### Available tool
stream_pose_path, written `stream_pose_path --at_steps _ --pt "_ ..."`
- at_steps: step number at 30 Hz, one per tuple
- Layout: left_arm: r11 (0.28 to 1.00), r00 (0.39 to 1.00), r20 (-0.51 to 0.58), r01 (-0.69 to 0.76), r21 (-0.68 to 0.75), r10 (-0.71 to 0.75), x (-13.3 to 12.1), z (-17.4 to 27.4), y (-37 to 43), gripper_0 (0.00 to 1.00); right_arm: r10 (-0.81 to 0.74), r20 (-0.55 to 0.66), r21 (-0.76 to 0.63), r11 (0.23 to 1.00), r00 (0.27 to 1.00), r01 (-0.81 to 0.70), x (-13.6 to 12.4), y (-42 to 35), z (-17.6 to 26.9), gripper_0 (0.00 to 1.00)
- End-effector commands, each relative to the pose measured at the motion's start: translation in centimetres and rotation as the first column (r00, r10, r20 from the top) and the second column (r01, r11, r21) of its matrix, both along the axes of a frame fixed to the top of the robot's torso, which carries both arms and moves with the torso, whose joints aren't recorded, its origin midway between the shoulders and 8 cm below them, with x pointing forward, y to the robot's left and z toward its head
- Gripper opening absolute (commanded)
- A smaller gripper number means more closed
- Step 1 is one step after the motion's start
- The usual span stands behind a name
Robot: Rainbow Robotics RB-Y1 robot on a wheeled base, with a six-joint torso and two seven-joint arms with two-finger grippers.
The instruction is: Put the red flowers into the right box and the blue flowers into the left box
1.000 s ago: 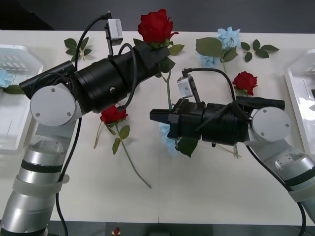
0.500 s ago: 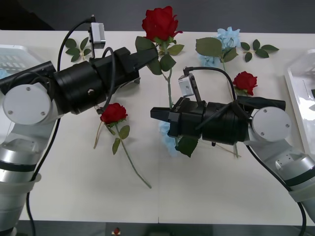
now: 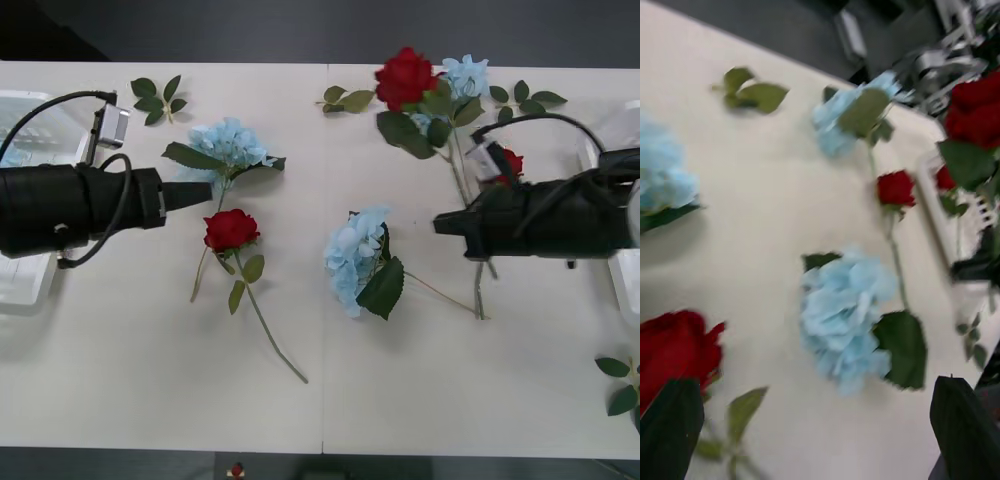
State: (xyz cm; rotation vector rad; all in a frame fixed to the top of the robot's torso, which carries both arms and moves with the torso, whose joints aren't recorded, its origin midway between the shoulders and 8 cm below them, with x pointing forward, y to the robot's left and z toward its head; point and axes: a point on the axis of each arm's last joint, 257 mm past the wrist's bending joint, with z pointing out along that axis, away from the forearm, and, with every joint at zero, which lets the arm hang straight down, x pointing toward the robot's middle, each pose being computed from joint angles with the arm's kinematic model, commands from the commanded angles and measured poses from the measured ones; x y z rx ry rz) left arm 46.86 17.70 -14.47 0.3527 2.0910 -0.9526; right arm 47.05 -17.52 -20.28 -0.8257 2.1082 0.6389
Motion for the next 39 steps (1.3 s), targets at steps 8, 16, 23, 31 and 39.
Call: stream_pose_path --at_steps 8,16,23,31,39 --pt "0.978 0.990 -0.076 -0.103 0.179 0.118 7.9 0.1 6.0 0.88 -0.401 0.020 -0.266 0.881 0.916 0.392 3.9 -24.3 2.0 0.00" --pt "0.896 0.945 -0.032 -0.298 0.330 0.326 13.3 -3.2 7.5 1.00 -0.581 0.127 -0.389 0.716 0.804 0.579 4.2 -37.3 1.2 0.00" --pt "0.831 0.923 0.024 -0.357 0.427 0.384 14.7 -5.8 5.8 1.00 -0.633 0.171 -0.460 0.627 0.755 0.629 3.4 -42.2 -1.0 0.00" --pt "0.815 0.930 0.049 -0.343 0.468 0.363 14.8 -7.3 2.6 1.00 -0.658 0.234 -0.488 0.557 0.715 0.672 3.7 -45.1 -3.1 0.00" --pt "0.800 0.940 0.063 -0.320 0.509 0.335 14.5 -8.3 1.2 1.00 -0.645 0.279 -0.539 0.508 0.712 0.672 4.1 -47.0 -2.6 0.49"
